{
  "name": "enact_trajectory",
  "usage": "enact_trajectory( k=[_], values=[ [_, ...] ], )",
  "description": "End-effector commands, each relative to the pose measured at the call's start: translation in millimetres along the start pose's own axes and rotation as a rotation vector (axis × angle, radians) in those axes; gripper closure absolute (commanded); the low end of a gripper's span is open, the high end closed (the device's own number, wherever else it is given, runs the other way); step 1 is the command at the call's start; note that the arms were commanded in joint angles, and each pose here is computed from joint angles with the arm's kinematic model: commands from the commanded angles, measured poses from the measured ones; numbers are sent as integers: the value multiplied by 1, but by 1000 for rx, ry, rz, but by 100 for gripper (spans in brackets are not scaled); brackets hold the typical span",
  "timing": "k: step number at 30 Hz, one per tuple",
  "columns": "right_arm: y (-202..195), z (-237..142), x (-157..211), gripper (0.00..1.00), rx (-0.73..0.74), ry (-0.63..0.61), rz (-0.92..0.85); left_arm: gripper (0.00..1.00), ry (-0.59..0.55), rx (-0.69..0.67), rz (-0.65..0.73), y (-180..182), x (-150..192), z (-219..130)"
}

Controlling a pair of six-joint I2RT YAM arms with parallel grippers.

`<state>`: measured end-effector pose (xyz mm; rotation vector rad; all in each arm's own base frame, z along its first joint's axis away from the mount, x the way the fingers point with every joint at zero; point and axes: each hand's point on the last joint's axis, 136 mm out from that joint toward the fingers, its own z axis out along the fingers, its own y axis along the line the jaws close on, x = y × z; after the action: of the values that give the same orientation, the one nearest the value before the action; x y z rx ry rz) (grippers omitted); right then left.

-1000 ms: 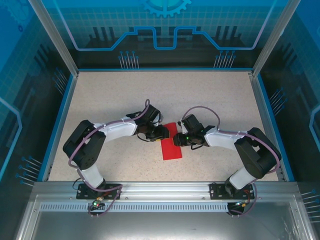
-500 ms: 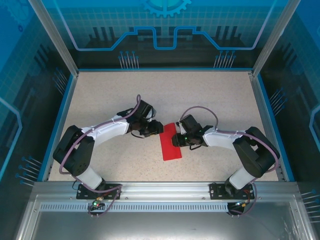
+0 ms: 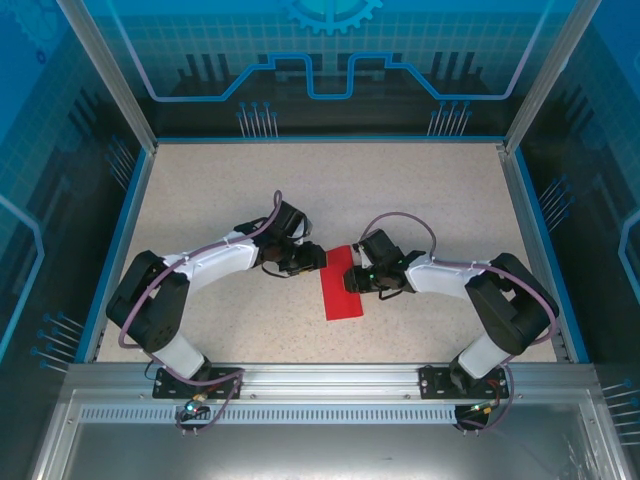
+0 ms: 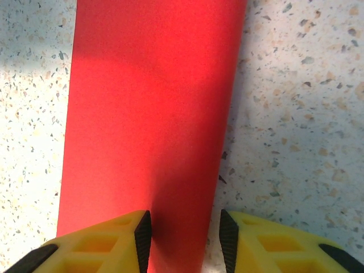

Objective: Fold a paper plane with a square sheet of paper (pick it up from the middle)
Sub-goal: Hold the square sheet of paper at the center of the table.

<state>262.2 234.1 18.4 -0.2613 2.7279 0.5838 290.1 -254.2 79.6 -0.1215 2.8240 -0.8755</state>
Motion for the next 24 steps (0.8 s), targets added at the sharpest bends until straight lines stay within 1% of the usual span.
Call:
enact_trajectory(
  k=[1,24],
  values=[
    [3,3,0,60,9,13,-3,58,13,-31,1,11,6,-2],
    [2,7,7,60,18,37,-29,58,32,-32,-11,14,6,9]
  ],
)
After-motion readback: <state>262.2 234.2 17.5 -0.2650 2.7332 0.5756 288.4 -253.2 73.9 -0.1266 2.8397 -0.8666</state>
